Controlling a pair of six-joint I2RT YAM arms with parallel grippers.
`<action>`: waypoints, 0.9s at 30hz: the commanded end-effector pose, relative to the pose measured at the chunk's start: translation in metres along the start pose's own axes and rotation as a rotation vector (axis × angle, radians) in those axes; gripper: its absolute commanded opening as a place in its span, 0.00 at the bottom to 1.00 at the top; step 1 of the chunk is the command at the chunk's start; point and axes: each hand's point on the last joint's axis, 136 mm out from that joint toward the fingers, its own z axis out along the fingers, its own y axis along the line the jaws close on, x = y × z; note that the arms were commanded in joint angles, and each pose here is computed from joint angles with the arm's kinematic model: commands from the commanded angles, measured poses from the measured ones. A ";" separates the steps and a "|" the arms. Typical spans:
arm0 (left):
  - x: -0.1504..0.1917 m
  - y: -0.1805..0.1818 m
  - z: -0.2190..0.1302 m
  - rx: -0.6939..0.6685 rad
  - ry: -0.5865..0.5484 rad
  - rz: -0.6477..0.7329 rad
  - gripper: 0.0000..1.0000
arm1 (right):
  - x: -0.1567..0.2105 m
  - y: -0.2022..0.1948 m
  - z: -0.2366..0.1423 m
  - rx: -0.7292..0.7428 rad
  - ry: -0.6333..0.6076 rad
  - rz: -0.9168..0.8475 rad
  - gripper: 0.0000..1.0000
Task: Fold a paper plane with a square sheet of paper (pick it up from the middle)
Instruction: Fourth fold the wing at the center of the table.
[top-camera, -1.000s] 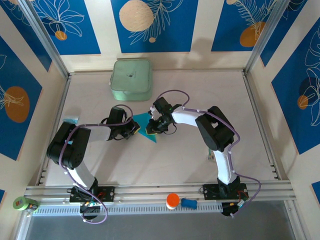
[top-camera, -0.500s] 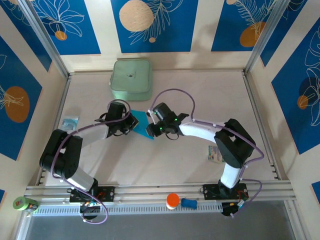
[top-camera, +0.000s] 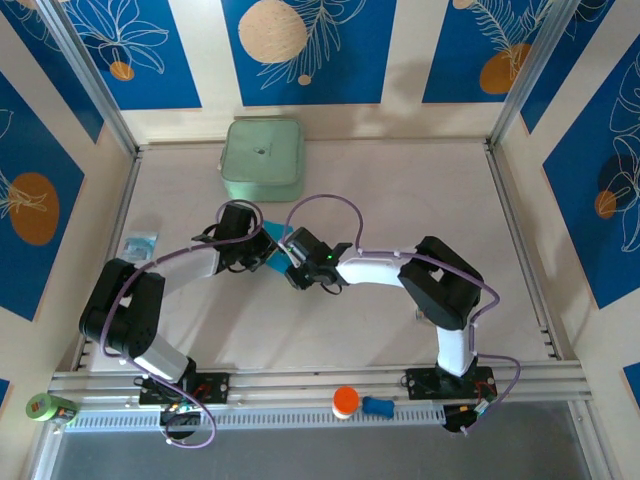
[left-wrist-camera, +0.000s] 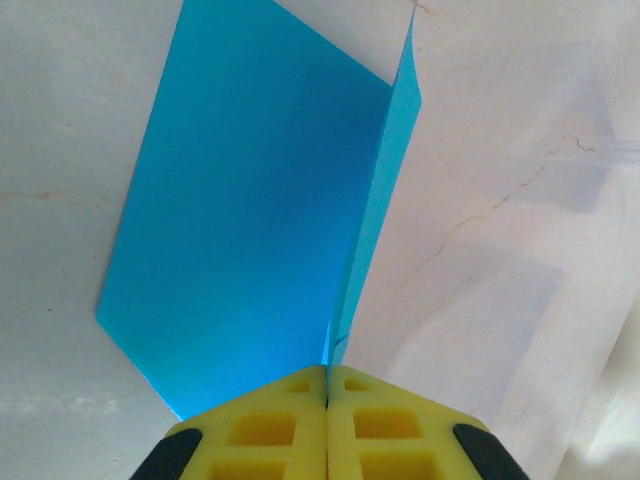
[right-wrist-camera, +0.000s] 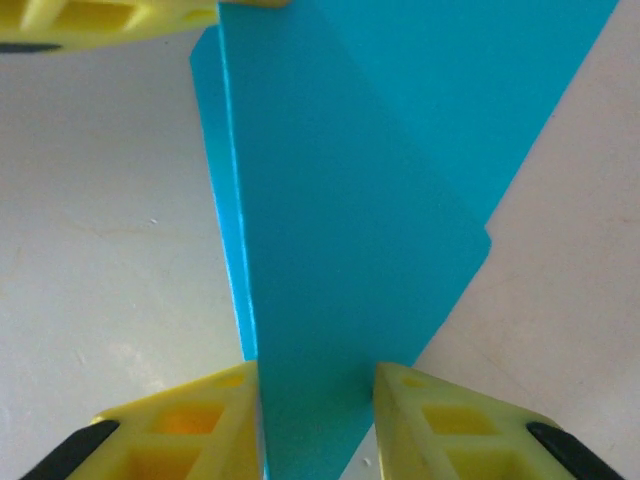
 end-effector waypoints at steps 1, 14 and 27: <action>0.000 -0.010 -0.005 0.006 -0.005 -0.004 0.09 | -0.019 -0.002 0.000 0.017 -0.044 -0.005 0.28; -0.026 0.013 -0.043 -0.032 -0.105 -0.010 0.43 | -0.015 -0.014 0.000 0.013 -0.035 -0.022 0.12; -0.010 0.018 -0.014 0.063 0.001 -0.027 0.26 | -0.009 -0.001 0.002 -0.136 -0.003 -0.027 0.09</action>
